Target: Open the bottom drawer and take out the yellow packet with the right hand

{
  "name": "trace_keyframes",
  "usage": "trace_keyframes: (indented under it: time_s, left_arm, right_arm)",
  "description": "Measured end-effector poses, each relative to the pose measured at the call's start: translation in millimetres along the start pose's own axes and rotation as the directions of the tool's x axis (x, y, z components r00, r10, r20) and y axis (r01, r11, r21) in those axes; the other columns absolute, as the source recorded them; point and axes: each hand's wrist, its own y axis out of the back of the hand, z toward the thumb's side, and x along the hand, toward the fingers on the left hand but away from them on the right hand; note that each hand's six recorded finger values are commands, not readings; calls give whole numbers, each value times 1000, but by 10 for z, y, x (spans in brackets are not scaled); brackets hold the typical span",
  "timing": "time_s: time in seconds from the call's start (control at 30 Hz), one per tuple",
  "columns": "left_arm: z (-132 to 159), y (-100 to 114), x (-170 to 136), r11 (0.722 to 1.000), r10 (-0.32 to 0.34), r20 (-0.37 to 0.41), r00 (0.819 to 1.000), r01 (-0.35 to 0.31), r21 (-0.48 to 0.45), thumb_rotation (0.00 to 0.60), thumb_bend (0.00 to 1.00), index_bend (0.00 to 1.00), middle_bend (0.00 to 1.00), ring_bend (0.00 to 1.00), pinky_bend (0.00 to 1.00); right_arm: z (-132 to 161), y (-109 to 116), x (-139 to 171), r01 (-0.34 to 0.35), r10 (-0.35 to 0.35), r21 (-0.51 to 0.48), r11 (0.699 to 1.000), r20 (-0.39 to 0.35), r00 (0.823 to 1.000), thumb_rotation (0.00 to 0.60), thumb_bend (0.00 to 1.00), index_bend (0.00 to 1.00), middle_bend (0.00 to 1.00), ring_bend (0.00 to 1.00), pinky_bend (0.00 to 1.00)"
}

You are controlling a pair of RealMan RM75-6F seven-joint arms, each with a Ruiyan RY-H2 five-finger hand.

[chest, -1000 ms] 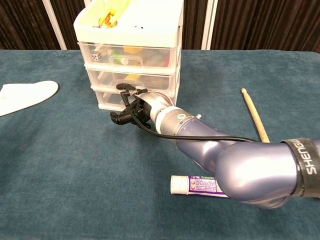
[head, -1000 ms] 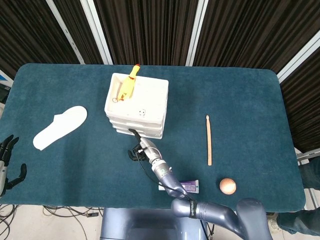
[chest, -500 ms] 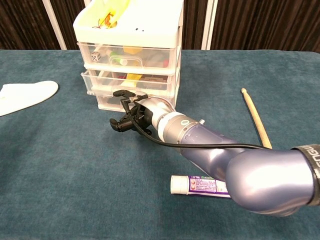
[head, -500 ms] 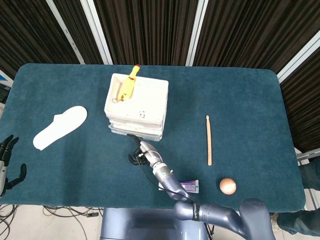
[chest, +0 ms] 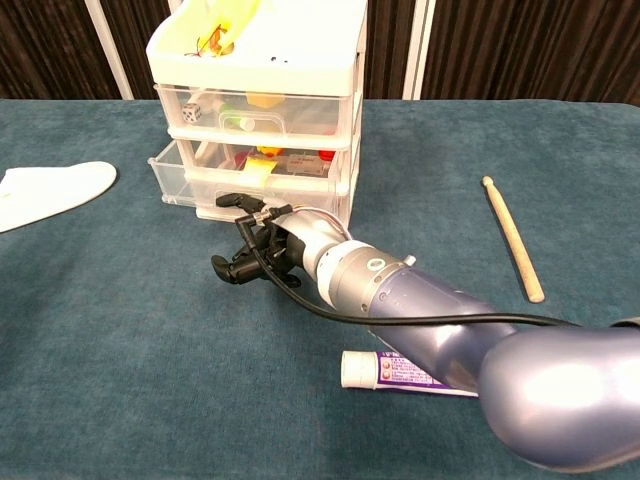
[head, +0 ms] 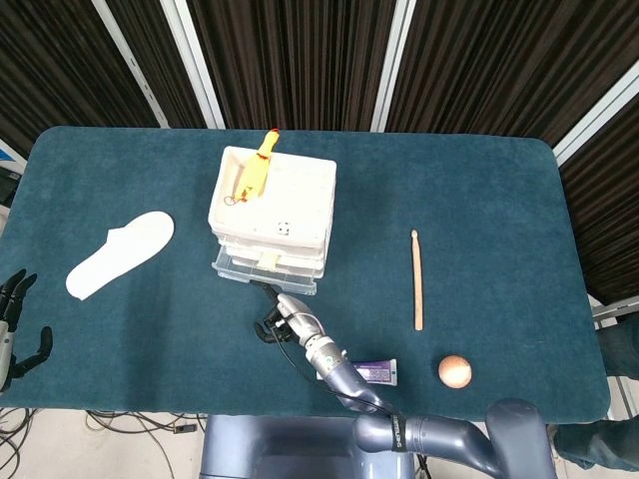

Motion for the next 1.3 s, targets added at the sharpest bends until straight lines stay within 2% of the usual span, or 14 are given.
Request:
trace_keyframes:
  time_s: [0.93,1.1,1.3]
  left_arm:
    - [0,-6,-1,1000,-1,0,1000,1,6,600,512,27,0,0,0]
    - [-4,-7,2,1000,-2,-3,1000,2,5,600,511,27,0,0,0]
    - [0,-11,2,1000,-5,-3,1000,5,5,600,512,27,0,0,0]
  right_arm:
    - [-51,-175,334,-69,69,-29,997,-16,998,600,536,107,947,933,966]
    - [-31,-134,392,-67,66,-23,998,-27,997,600,536,108,947,933,967]
    - [107,24,483,-34,37,42,999,-77,996,600,537,107,948,936,977]
